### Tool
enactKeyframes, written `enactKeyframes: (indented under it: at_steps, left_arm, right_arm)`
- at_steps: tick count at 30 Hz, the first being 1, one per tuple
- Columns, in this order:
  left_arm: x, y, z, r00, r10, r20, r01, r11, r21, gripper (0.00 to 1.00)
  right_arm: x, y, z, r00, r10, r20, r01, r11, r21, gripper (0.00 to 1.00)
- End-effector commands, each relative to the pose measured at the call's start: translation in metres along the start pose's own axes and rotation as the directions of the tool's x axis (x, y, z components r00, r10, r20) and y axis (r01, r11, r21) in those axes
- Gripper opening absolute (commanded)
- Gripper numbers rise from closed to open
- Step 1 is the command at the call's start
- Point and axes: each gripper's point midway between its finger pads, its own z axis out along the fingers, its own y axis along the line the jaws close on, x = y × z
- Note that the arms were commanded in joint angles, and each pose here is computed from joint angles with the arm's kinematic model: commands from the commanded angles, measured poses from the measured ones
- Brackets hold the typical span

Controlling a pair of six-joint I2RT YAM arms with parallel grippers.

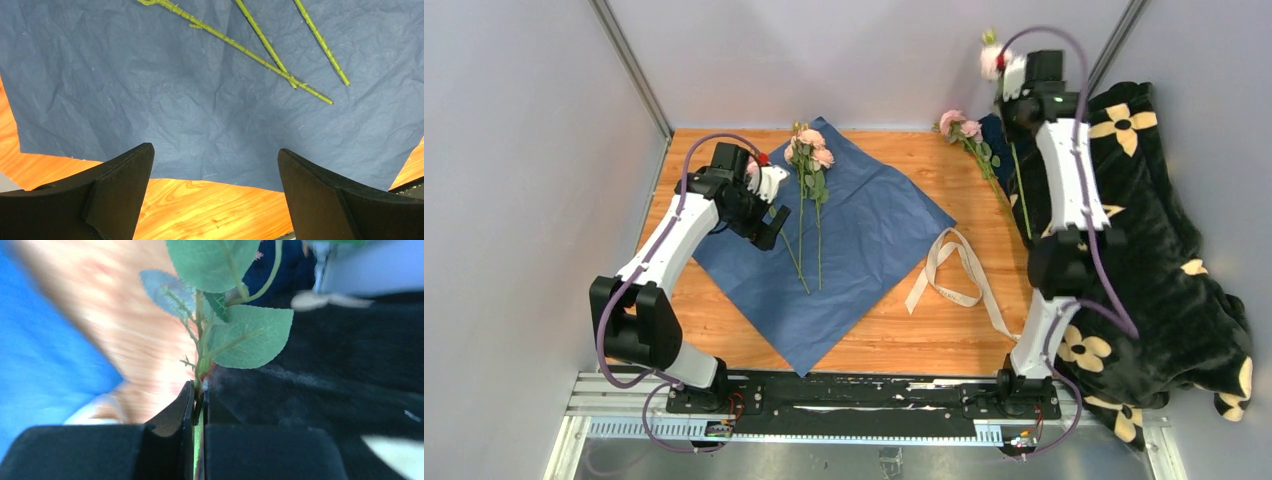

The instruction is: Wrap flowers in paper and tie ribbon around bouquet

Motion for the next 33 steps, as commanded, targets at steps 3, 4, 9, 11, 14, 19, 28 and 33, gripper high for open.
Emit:
enactKeyframes:
  at_steps: [3,4,9,11,14,19,28,33]
  left_arm:
    - [-0.003,0.014,-0.001,1.0,0.003,0.023,-0.002,0.999,-0.054,1.0]
    - [-0.003,0.014,0.0,1.0,-0.004,0.019,0.005,0.999,-0.053,1.0]
    - [-0.003,0.018,0.0,1.0,-0.016,0.015,0.017,0.997,-0.072,1.0]
    - [0.0,0.02,-0.004,1.0,-0.012,0.016,0.014,0.995,-0.094,1.0]
    - [0.007,0.023,-0.008,1.0,-0.002,0.015,0.004,0.992,-0.124,1.0]
    - [0.012,0.029,-0.012,1.0,-0.001,0.015,0.003,0.985,-0.171,1.0]
    - [0.013,0.031,-0.012,1.0,0.001,0.012,0.002,0.984,-0.178,1.0]
    - [0.016,0.03,-0.01,1.0,0.008,0.007,-0.007,0.984,-0.176,1.0]
  right_arm:
    - [-0.112,0.136,-0.222,0.734,0.409,0.543,0.131,0.698,-0.704,0.0]
    - [-0.122,0.162,-0.259,0.666,0.534,0.521,0.209,0.537,-0.818,0.0]
    - [-0.138,0.271,-0.256,0.662,0.715,0.227,0.027,0.28,-0.96,0.0]
    - [-0.137,0.318,-0.225,0.737,0.631,0.243,-0.03,0.389,-0.921,0.0]
    - [-0.137,0.38,-0.205,0.827,0.48,0.292,0.005,0.514,-0.858,0.0]
    - [-0.134,0.434,-0.152,0.883,0.421,0.208,-0.057,0.535,-0.843,0.0]
    - [-0.122,0.448,-0.038,0.955,0.218,0.203,-0.018,0.723,-0.69,0.86]
    - [-0.122,0.314,-0.048,0.932,-0.089,0.352,0.212,0.921,-0.328,0.96]
